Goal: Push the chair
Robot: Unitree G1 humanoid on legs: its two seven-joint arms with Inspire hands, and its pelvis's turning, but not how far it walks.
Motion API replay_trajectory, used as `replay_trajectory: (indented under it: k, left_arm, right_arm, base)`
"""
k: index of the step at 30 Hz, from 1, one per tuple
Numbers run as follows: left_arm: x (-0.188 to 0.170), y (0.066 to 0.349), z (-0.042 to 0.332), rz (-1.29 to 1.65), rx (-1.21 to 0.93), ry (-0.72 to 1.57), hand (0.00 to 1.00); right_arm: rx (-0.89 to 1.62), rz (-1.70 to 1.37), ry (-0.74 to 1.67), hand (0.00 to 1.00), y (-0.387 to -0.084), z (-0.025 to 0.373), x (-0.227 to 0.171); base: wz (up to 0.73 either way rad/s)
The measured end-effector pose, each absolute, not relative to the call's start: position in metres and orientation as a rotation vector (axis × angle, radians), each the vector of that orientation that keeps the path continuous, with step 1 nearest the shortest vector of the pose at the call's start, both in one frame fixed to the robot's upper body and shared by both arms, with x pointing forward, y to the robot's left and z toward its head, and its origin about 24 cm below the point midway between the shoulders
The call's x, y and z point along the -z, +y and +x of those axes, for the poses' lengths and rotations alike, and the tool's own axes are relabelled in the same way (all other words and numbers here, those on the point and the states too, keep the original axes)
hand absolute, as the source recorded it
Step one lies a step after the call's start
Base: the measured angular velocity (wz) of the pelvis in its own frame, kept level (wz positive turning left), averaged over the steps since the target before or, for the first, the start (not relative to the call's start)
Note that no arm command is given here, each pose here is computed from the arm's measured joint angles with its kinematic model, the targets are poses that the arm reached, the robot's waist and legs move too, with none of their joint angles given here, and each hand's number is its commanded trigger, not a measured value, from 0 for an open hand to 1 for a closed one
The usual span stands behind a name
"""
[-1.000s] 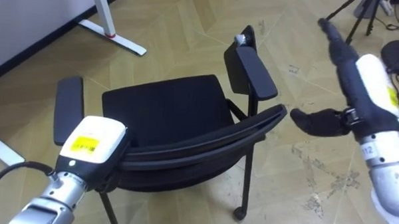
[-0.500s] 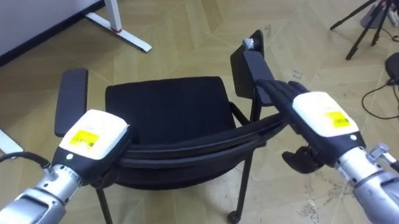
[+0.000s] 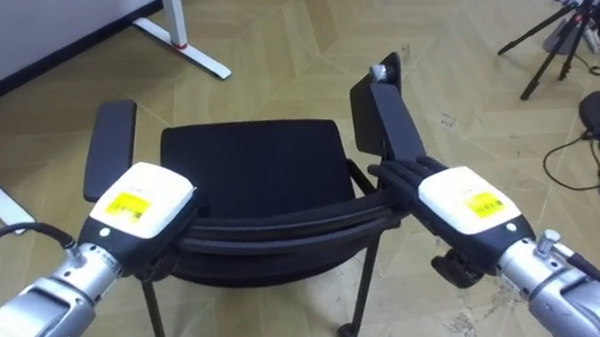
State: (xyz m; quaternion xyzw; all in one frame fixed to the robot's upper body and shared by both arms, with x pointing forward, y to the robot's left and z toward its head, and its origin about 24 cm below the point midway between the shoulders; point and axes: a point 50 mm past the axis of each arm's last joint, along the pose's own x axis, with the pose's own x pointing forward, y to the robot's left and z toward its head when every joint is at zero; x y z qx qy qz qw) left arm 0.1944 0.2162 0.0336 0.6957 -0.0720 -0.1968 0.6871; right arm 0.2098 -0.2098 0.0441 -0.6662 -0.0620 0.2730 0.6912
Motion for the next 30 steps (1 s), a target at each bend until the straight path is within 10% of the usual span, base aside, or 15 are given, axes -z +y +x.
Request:
replay_trajectory:
  k: [30]
  left_arm:
    - [-0.025, 0.193, 0.202, 1.528, 0.473, -0.217, 1.0]
  right_arm:
    - [-0.677, -1.43, -0.278, 0.0, -0.161, 0.231, -0.042]
  base:
    - [0.02]
